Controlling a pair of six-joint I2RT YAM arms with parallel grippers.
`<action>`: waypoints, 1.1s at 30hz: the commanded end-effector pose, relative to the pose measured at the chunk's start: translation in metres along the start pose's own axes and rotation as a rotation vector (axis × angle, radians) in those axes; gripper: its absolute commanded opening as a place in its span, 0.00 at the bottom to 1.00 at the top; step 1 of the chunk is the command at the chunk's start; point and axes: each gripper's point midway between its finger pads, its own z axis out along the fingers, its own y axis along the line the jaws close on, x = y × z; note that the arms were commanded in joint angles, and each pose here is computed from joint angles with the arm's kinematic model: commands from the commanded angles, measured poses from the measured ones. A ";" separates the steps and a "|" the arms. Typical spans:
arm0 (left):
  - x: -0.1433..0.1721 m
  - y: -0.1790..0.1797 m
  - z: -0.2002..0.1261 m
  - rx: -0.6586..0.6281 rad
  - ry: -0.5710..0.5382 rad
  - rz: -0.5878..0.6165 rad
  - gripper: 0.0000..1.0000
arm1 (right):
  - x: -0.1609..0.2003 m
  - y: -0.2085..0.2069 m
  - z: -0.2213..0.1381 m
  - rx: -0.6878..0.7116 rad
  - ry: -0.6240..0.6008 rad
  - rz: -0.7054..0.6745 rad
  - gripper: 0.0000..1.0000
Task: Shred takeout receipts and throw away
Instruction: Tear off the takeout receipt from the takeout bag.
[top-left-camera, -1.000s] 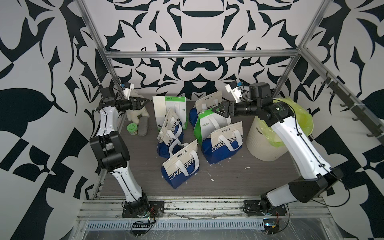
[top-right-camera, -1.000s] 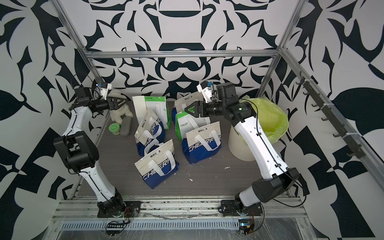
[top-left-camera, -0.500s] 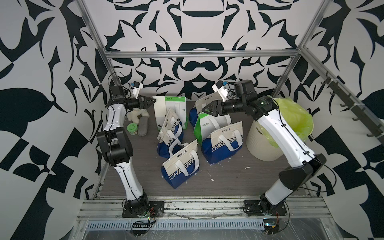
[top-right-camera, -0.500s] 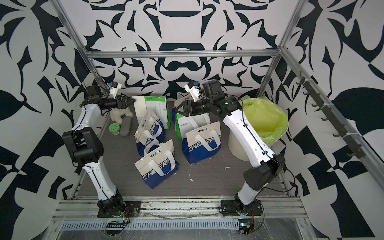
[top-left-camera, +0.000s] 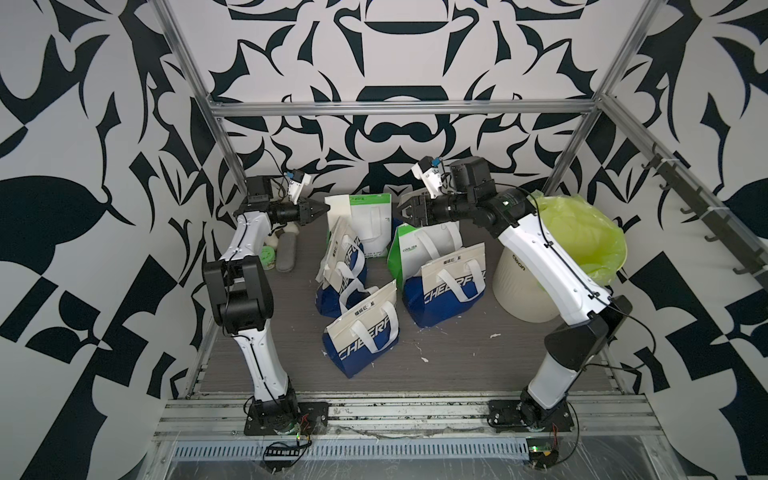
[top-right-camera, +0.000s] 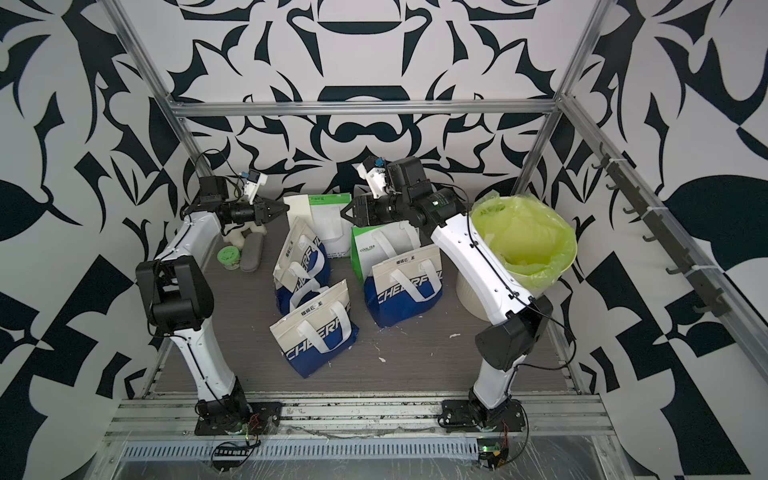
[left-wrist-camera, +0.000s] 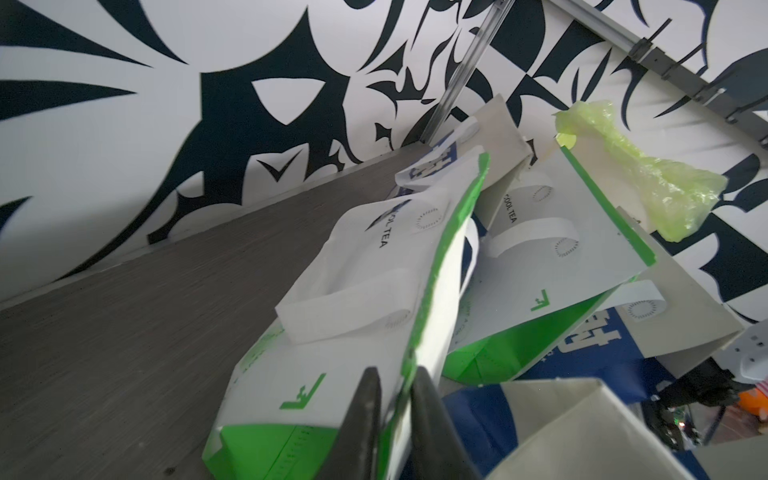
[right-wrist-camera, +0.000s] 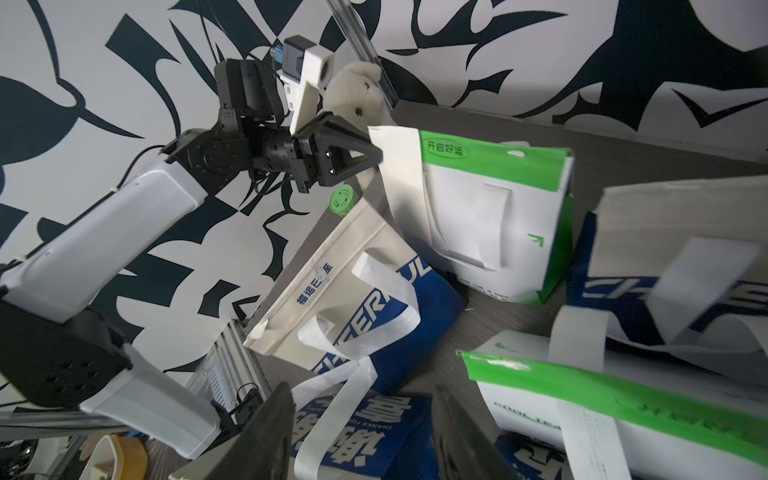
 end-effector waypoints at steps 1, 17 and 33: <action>-0.013 -0.023 0.003 0.049 -0.028 0.032 0.09 | -0.027 0.010 0.008 0.031 -0.082 -0.062 0.55; -0.010 -0.050 0.018 0.100 -0.024 0.082 0.00 | -0.039 -0.048 0.116 0.181 -0.054 0.070 0.64; 0.000 -0.072 0.039 0.135 0.037 0.148 0.00 | -0.055 -0.048 0.157 -0.055 -0.097 0.150 0.63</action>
